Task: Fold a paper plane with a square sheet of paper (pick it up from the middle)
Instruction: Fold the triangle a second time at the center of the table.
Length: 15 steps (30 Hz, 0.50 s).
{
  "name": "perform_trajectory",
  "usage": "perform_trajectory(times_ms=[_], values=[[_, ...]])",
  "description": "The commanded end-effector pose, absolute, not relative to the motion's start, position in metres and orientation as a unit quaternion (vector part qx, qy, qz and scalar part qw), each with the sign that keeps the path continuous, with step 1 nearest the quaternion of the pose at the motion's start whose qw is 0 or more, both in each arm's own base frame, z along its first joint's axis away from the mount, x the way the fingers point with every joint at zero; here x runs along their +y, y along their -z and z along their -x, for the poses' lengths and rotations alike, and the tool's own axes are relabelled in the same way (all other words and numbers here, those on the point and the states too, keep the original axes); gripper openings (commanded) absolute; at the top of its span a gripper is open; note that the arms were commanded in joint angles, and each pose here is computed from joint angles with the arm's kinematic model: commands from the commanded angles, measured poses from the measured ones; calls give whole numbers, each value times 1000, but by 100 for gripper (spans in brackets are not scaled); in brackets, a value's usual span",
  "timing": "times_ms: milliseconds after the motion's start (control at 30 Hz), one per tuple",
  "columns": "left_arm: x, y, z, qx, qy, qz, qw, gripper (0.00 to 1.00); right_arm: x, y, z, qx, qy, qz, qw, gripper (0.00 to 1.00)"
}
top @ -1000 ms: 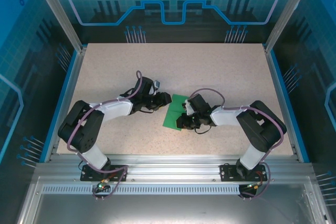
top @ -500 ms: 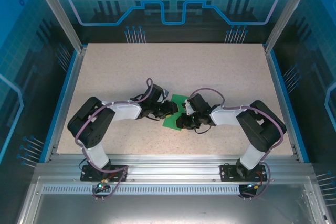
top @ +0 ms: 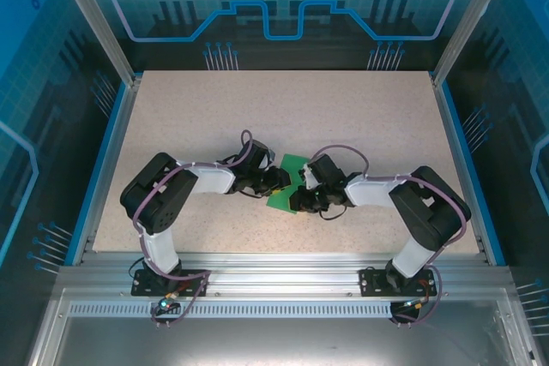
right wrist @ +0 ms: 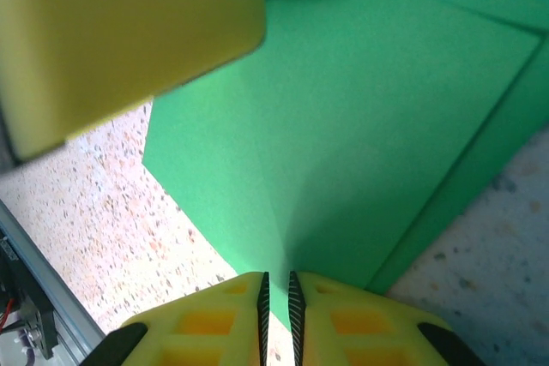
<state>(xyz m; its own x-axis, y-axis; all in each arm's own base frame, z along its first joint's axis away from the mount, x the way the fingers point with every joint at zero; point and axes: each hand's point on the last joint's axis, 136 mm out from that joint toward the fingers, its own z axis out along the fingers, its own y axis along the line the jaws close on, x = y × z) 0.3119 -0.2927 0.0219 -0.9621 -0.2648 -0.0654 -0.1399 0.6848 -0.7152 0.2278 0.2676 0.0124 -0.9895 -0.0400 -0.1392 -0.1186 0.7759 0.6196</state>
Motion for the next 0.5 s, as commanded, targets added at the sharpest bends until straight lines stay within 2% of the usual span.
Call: perform_trajectory(times_ms=[0, 267, 333, 467], values=[[-283, 4, -304, 930, 342, 122, 60, 35, 252, 3, -192, 950, -307, 53, 6, 18], [-285, -3, -307, 927, 348, 123, 63, 35, 235, 1, -177, 959, -279, 56, 7, 18], [-287, -9, -306, 924, 356, 121, 65, 35, 216, -1, -187, 969, -244, 23, 39, 17], [-295, -34, -307, 911, 389, 111, 76, 38, 194, -27, -216, 960, -255, -28, 109, 22]])
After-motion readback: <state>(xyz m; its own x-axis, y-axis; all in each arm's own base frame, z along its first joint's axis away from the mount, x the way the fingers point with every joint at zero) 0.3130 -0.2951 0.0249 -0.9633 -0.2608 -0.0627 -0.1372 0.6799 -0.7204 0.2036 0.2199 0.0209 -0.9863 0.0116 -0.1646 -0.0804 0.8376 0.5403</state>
